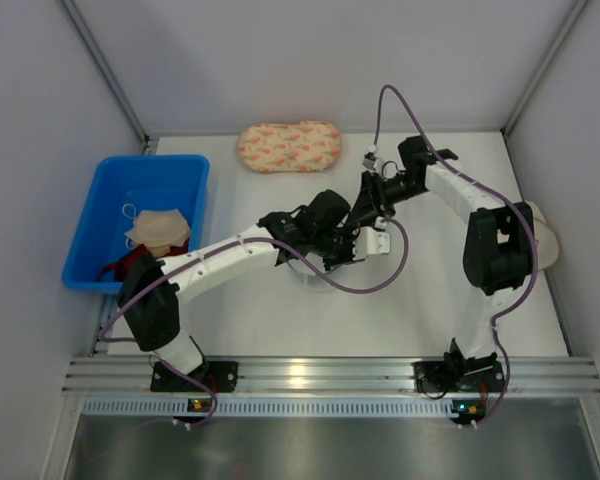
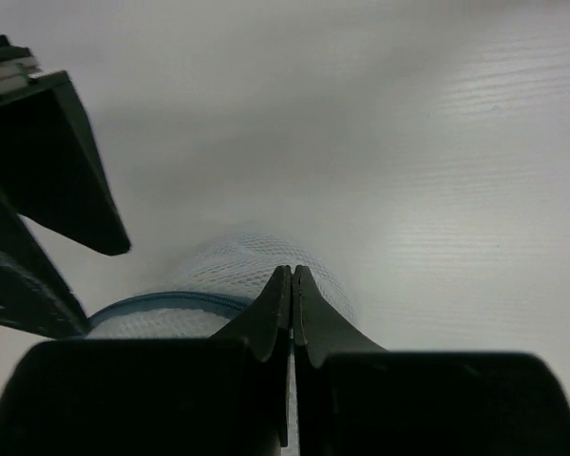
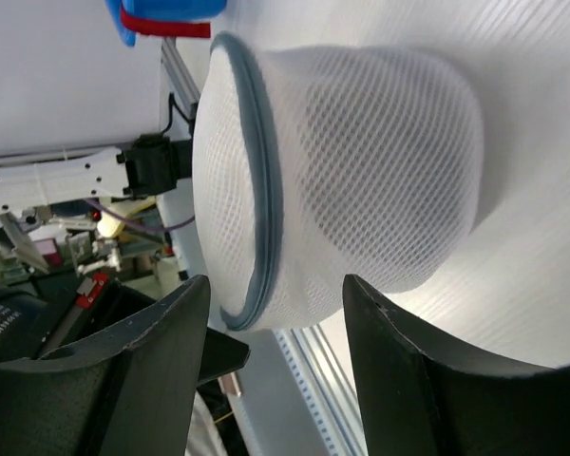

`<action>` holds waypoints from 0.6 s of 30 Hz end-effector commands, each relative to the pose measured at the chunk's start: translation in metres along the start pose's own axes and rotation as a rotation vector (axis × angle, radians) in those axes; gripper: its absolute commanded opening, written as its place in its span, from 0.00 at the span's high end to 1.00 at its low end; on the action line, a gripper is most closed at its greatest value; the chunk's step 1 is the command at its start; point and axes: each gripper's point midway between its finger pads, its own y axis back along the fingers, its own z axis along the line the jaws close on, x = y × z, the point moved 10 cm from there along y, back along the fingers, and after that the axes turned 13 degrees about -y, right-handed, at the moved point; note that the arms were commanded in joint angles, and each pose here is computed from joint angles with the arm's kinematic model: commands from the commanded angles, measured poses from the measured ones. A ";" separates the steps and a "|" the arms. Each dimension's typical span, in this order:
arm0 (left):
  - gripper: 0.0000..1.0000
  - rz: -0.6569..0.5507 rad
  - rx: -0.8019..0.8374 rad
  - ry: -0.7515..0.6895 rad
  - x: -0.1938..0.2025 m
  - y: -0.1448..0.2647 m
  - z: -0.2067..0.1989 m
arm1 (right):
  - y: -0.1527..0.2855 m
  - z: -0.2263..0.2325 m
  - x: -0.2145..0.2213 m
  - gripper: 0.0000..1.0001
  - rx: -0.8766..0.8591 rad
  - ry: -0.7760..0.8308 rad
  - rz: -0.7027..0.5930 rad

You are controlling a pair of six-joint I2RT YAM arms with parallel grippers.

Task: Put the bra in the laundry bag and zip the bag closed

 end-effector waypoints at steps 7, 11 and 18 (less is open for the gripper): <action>1.00 -0.022 -0.062 0.011 -0.010 0.005 0.022 | -0.038 0.016 0.046 0.56 -0.060 0.017 0.195; 1.00 -0.036 -0.040 0.005 -0.008 0.009 0.014 | -0.040 0.013 0.035 0.96 -0.031 0.017 0.183; 1.00 -0.052 0.061 -0.010 0.004 0.015 -0.020 | -0.035 0.002 0.006 1.00 -0.027 0.013 0.130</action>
